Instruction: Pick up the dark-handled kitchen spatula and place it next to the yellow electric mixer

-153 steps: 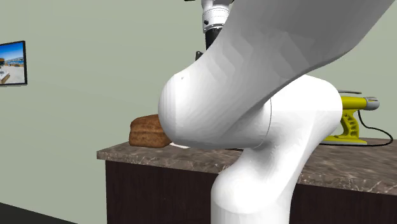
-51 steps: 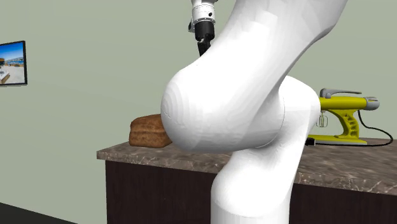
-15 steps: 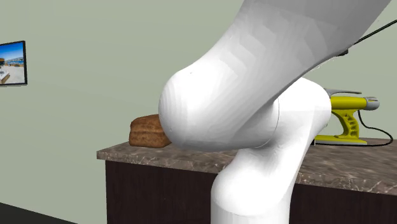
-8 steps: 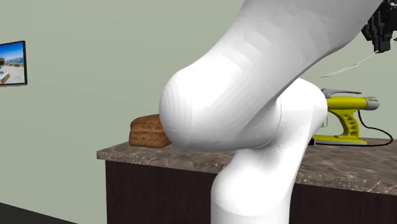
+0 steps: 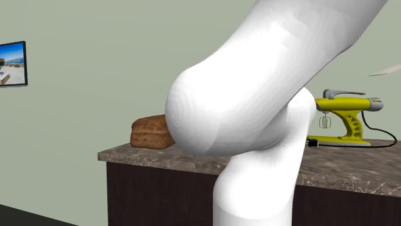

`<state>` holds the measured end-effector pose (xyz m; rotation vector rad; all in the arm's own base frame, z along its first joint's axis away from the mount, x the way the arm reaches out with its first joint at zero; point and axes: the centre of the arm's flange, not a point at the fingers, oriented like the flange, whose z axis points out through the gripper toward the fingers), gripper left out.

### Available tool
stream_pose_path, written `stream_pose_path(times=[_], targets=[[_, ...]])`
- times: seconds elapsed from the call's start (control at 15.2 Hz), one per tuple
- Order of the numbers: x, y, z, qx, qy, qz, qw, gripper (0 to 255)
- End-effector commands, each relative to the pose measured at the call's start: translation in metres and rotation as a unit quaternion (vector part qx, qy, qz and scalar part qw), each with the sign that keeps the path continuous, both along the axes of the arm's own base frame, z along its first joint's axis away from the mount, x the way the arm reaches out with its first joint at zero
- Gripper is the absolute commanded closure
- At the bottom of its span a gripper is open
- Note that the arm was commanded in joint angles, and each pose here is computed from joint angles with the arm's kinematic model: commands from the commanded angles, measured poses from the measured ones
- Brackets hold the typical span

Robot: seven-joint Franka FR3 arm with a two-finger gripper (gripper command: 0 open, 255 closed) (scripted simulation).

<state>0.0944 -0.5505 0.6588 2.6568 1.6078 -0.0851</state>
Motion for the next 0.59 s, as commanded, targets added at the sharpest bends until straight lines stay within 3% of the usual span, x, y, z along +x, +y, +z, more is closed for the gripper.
stream_pose_path(times=[0.0,0.26,0.53], targets=[[-0.013,-0.023,0.000,0.000,0.001,0.001,1.0000,255],[-0.037,-0.062,0.000,0.000,0.001,0.001,1.0000,255],[-0.037,-0.062,-0.022,0.000,0.001,0.001,1.0000,255]])
